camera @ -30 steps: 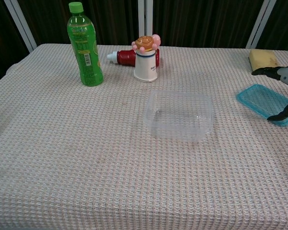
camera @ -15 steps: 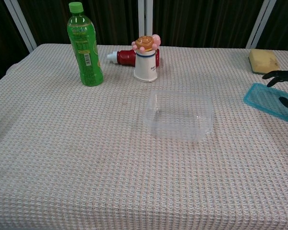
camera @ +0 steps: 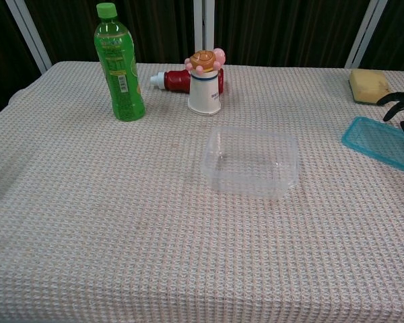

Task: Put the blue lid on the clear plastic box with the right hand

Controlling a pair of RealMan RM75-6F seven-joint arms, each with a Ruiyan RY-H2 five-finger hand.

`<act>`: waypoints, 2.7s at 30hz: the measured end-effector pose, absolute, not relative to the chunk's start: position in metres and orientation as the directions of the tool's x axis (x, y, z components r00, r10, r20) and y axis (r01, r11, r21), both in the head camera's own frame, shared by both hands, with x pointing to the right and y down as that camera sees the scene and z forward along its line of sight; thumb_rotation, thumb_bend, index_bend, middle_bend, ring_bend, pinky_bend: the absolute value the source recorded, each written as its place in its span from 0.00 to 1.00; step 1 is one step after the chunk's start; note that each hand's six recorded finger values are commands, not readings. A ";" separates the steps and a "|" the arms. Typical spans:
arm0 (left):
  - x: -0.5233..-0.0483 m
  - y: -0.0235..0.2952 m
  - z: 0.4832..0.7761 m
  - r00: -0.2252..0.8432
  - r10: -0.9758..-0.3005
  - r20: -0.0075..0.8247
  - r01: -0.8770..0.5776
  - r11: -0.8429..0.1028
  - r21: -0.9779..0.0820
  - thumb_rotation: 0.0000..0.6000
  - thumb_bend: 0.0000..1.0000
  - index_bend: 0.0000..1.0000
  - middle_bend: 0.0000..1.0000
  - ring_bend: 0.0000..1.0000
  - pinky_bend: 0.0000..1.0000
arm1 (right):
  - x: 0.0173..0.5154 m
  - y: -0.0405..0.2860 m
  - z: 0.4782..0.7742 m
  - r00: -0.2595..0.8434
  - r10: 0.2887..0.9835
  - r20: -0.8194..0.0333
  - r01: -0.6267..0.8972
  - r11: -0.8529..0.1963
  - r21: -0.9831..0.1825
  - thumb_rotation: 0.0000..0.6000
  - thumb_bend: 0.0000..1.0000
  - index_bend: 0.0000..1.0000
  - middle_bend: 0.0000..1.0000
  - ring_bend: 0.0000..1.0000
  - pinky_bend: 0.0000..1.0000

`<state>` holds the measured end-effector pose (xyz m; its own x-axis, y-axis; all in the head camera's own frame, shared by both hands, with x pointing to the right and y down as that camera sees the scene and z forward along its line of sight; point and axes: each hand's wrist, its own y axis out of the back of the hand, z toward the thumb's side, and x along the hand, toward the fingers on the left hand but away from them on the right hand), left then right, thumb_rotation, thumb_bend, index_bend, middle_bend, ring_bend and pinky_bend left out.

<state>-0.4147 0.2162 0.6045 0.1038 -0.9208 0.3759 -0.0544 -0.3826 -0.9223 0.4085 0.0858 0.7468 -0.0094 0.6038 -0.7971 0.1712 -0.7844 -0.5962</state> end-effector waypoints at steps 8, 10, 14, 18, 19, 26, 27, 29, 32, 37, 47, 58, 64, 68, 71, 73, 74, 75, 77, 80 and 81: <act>-0.415 0.215 0.603 0.100 -0.923 0.372 -0.049 -0.378 -0.924 1.00 0.00 0.06 0.00 0.00 0.00 | 0.391 0.097 0.751 0.055 0.598 -0.799 0.167 -0.795 -0.584 1.00 0.65 0.00 0.18 0.00 0.00; -0.413 0.214 0.604 0.104 -0.921 0.374 -0.049 -0.381 -0.923 1.00 0.00 0.06 0.00 0.00 0.00 | 0.381 0.103 0.748 0.098 0.596 -0.797 0.157 -0.800 -0.579 1.00 0.65 0.00 0.18 0.00 0.00; -0.411 0.215 0.604 0.111 -0.921 0.374 -0.052 -0.381 -0.923 1.00 0.00 0.06 0.00 0.00 0.00 | 0.359 0.116 0.741 0.186 0.582 -0.792 0.130 -0.813 -0.567 1.00 0.65 0.00 0.18 0.00 0.00; -0.412 0.215 0.603 0.108 -0.923 0.370 -0.053 -0.377 -0.925 1.00 0.00 0.06 0.00 0.00 0.00 | 0.344 0.127 0.730 0.252 0.592 -0.765 0.119 -0.804 -0.583 1.00 0.55 0.00 0.18 0.00 0.00; -0.412 0.215 0.603 0.107 -0.923 0.369 -0.054 -0.376 -0.925 1.00 0.00 0.06 0.00 0.00 0.00 | 0.344 0.128 0.727 0.258 0.600 -0.758 0.119 -0.798 -0.591 1.00 0.44 0.00 0.17 0.00 0.00; -0.415 0.217 0.602 0.104 -0.924 0.368 -0.060 -0.375 -0.925 1.00 0.00 0.06 0.00 0.00 0.00 | 0.355 0.138 0.713 0.240 0.657 -0.715 0.071 -0.746 -0.662 1.00 0.01 0.00 0.07 0.00 0.00; -0.415 0.217 0.603 0.106 -0.924 0.368 -0.061 -0.376 -0.925 1.00 0.00 0.06 0.00 0.00 0.00 | 0.357 0.141 0.713 0.232 0.657 -0.717 0.049 -0.744 -0.666 1.00 0.01 0.00 0.08 0.00 0.00; -0.414 0.217 0.603 0.109 -0.923 0.370 -0.062 -0.378 -0.924 1.00 0.00 0.06 0.00 0.00 0.00 | 0.359 0.144 0.713 0.220 0.654 -0.724 0.013 -0.744 -0.669 1.00 0.01 0.00 0.09 0.00 0.00; -0.413 0.217 0.603 0.115 -0.923 0.368 -0.063 -0.377 -0.924 1.00 0.00 0.06 0.00 0.00 0.00 | 0.362 0.148 0.715 0.198 0.641 -0.742 -0.046 -0.750 -0.660 1.00 0.01 0.00 0.08 0.00 0.00; -0.415 0.218 0.603 0.111 -0.923 0.369 -0.064 -0.378 -0.924 1.00 0.00 0.06 0.00 0.00 0.00 | 0.360 0.147 0.723 0.174 0.611 -0.772 -0.117 -0.766 -0.632 1.00 0.01 0.00 0.08 0.00 0.00; -0.419 0.219 0.602 0.095 -0.924 0.370 -0.035 -0.375 -0.926 1.00 0.00 0.06 0.00 0.00 0.00 | 0.353 0.137 0.735 0.175 0.584 -0.792 -0.150 -0.780 -0.608 1.00 0.02 0.00 0.10 0.00 0.00; -0.416 0.216 0.603 0.101 -0.922 0.375 -0.027 -0.379 -0.925 1.00 0.00 0.06 0.00 0.00 0.00 | 0.356 0.134 0.737 0.174 0.581 -0.795 -0.108 -0.791 -0.602 1.00 0.06 0.00 0.19 0.00 0.00; -0.414 0.215 0.603 0.103 -0.921 0.375 -0.023 -0.380 -0.925 1.00 0.00 0.06 0.00 0.00 0.00 | 0.357 0.132 0.739 0.178 0.582 -0.794 -0.105 -0.791 -0.603 1.00 0.13 0.00 0.26 0.00 0.00; -0.414 0.216 0.601 0.104 -0.921 0.375 -0.027 -0.380 -0.925 1.00 0.00 0.06 0.00 0.00 0.00 | 0.358 0.130 0.735 0.181 0.599 -0.780 -0.091 -0.780 -0.620 1.00 0.15 0.03 0.31 0.00 0.00; -0.413 0.216 0.601 0.105 -0.921 0.376 -0.027 -0.381 -0.924 1.00 0.00 0.06 0.00 0.00 0.00 | 0.361 0.127 0.726 0.182 0.624 -0.760 -0.072 -0.763 -0.643 1.00 0.15 0.04 0.32 0.00 0.00; -0.413 0.215 0.601 0.108 -0.920 0.376 -0.026 -0.381 -0.924 1.00 0.00 0.06 0.00 0.00 0.00 | 0.363 0.125 0.718 0.182 0.640 -0.747 -0.062 -0.751 -0.658 1.00 0.15 0.04 0.32 0.00 0.00; -0.412 0.215 0.601 0.109 -0.920 0.376 -0.026 -0.380 -0.924 1.00 0.00 0.06 0.00 0.00 0.00 | 0.364 0.125 0.715 0.182 0.645 -0.742 -0.058 -0.746 -0.663 1.00 0.15 0.04 0.32 0.00 0.00; -0.412 0.215 0.601 0.111 -0.920 0.375 -0.026 -0.380 -0.925 1.00 0.00 0.06 0.00 0.00 0.00 | 0.364 0.124 0.711 0.185 0.651 -0.736 -0.051 -0.741 -0.669 1.00 0.15 0.04 0.32 0.00 0.00; -0.411 0.214 0.601 0.113 -0.920 0.374 -0.026 -0.379 -0.925 1.00 0.00 0.06 0.00 0.00 0.00 | 0.362 0.124 0.705 0.193 0.657 -0.728 -0.039 -0.737 -0.675 1.00 0.15 0.04 0.32 0.00 0.00; -0.410 0.214 0.600 0.116 -0.920 0.375 -0.025 -0.380 -0.925 1.00 0.00 0.06 0.00 0.00 0.00 | 0.352 0.123 0.694 0.223 0.665 -0.713 -0.009 -0.730 -0.684 1.00 0.15 0.04 0.33 0.00 0.00; -0.410 0.214 0.600 0.116 -0.920 0.374 -0.025 -0.379 -0.925 1.00 0.00 0.06 0.00 0.00 0.00 | 0.345 0.123 0.689 0.240 0.667 -0.706 0.003 -0.727 -0.686 1.00 0.15 0.04 0.33 0.00 0.00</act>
